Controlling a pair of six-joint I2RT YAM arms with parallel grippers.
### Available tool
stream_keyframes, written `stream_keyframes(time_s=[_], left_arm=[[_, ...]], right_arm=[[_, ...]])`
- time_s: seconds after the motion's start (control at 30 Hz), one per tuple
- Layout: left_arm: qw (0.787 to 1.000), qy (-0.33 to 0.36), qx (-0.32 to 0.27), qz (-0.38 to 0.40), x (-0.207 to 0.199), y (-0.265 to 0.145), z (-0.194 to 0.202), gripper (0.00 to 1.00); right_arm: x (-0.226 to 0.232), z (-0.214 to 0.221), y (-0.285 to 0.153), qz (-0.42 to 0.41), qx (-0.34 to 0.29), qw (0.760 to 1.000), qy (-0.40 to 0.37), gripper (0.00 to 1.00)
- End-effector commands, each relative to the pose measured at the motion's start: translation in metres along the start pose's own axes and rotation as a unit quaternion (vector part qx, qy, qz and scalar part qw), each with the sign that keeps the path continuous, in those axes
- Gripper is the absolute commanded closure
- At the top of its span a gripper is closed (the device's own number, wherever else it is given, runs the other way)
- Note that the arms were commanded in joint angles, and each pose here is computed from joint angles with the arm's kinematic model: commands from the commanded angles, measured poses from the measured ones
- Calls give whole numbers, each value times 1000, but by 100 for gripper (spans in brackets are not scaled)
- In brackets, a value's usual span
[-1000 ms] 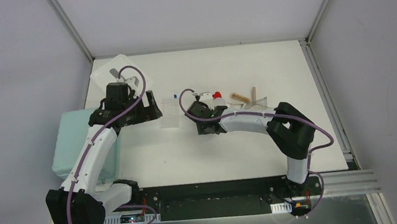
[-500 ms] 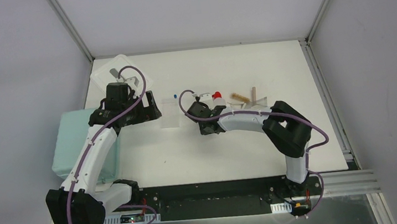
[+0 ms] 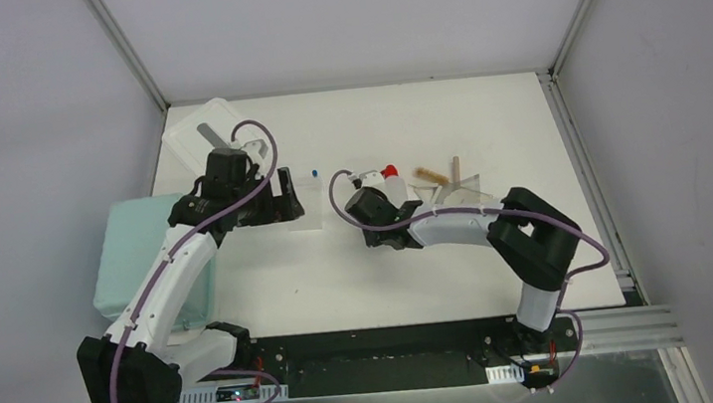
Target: Organize the chemistry lab equipment
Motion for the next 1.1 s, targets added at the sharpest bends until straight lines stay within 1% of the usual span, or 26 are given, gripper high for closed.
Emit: stream_keyframes(time_s=[0.0, 0.1, 0.2, 0.3, 0.4, 0.5, 0.53, 0.67, 0.9, 1.0, 1.07], left_arm=[[998, -8, -14, 57, -37, -15, -15, 10], [995, -26, 4, 101, -58, -16, -16, 10], [992, -46, 22, 118, -68, -12, -15, 11], [989, -62, 40, 130, -78, -6, -12, 11], [979, -78, 68, 177, -98, -3, -7, 12], [975, -78, 83, 189, -108, 4, 0, 15], [974, -79, 89, 191, -109, 6, 3, 17], [969, -98, 106, 202, -114, 12, 10, 28], [957, -125, 103, 241, -131, 17, 5, 38], [954, -135, 105, 247, -134, 20, 5, 43], [952, -141, 105, 249, -135, 22, 6, 48]], right_arm=[[20, -23, -29, -88, -77, 993, -16, 100], [29, -26, -53, -133, -128, 982, -34, 100], [37, -22, -74, -163, -168, 971, -56, 100], [48, -20, -93, -190, -194, 961, -58, 100], [57, -19, -110, -219, -213, 951, -48, 100], [59, -20, -124, -237, -231, 943, -41, 100], [59, -22, -128, -240, -236, 941, -38, 100], [55, -25, -136, -244, -247, 937, -39, 100], [53, -26, -146, -256, -260, 930, -40, 100], [53, -27, -149, -261, -263, 928, -38, 100], [52, -27, -151, -262, -266, 927, -36, 100]])
Point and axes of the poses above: each gripper's point midway between its finger pads, its own y axis out along the fingers, its own x axis along the line the jaws close on, z = x × y, the point moved 2 cm from there along -y, back along the fingers, and after that the axes turned 6 degrees about y, right-handed, at the moved point
